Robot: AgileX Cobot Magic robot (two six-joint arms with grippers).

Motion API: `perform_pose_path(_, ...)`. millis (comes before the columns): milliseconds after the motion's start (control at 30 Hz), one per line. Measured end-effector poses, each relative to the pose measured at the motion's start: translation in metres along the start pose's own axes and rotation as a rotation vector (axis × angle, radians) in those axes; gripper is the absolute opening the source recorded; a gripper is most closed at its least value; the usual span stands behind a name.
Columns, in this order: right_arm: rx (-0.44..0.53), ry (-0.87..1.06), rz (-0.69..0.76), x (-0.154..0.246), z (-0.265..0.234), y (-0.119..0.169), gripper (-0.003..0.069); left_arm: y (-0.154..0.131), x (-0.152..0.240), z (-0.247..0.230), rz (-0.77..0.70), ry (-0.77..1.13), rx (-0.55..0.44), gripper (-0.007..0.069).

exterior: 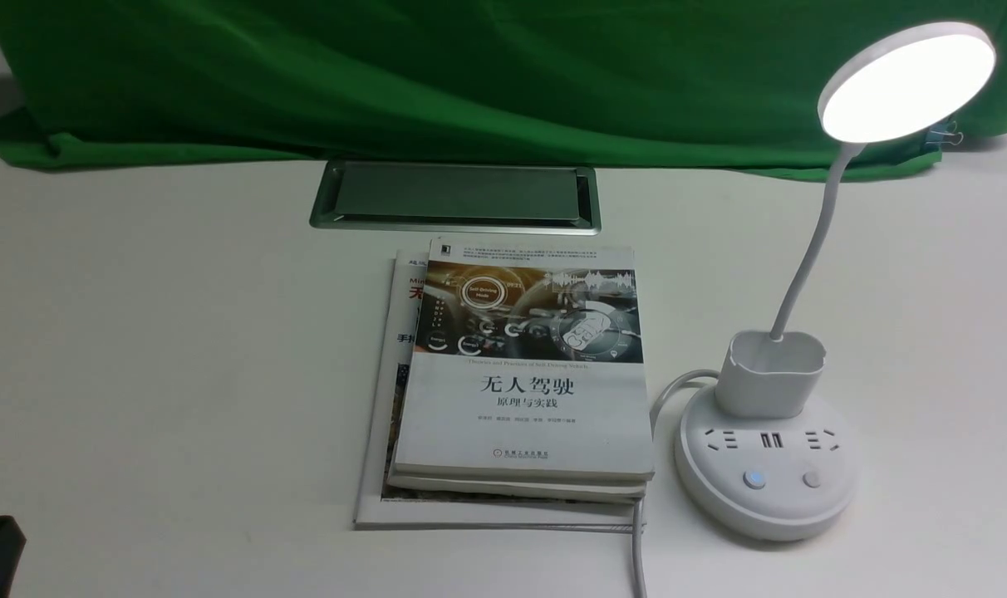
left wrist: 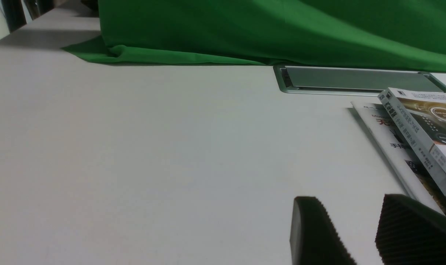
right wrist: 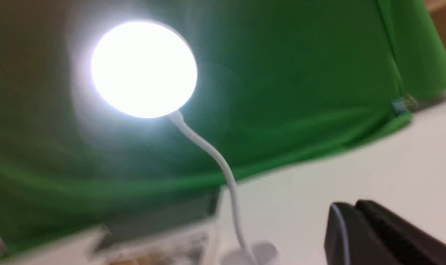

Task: Turn off the desk lamp on the white desktop by hand.
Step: 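Press the power button on the lamp base to turn the lamp off with the right gripper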

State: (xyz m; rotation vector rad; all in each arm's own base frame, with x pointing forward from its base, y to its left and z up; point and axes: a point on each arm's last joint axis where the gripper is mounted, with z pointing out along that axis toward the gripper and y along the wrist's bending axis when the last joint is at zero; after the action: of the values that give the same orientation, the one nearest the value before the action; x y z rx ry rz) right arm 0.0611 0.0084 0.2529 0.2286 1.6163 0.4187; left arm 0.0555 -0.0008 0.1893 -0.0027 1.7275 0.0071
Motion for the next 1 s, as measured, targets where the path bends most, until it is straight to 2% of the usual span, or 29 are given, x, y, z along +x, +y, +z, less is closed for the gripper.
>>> perform_pose_path(133, 0.060, 0.231, -0.187, -0.035, 0.010, 0.017, 0.0029, 0.000, 0.000, 0.000, 0.000, 0.000, 0.000, 0.0242)
perform_pose_path(200, 0.088, 0.413, -0.278, -0.051, 0.018, 0.024, 0.0030, 0.000, 0.000, 0.000, 0.000, 0.000, 0.000, 0.0242)
perform_pose_path(400, 0.135, 0.820, -0.364, -0.065, 0.048, 0.031, 0.0031, 0.000, 0.000, 0.000, 0.000, 0.000, 0.000, 0.0242)
perform_pose_path(533, 0.142, 0.920, -0.349, -0.059, 0.064, 0.030, 0.0030, 0.000, 0.000, 0.000, 0.000, 0.000, 0.000, 0.0242)
perform_pose_path(733, 0.101, 1.129, -0.226, -0.028, 0.106, 0.030, 0.0030, 0.000, 0.000, 0.000, 0.000, 0.000, 0.000, 0.0242)
perform_pose_path(933, 0.067, 1.217, -0.248, 0.001, 0.133, 0.039, 0.0032, 0.000, 0.000, 0.000, 0.000, 0.000, 0.000, 0.0242)
perform_pose_path(1000, 0.037, 1.271, -0.297, 0.023, 0.146, 0.047, 0.0032, 0.000, 0.000, 0.000, 0.000, 0.000, 0.000, 0.0242)
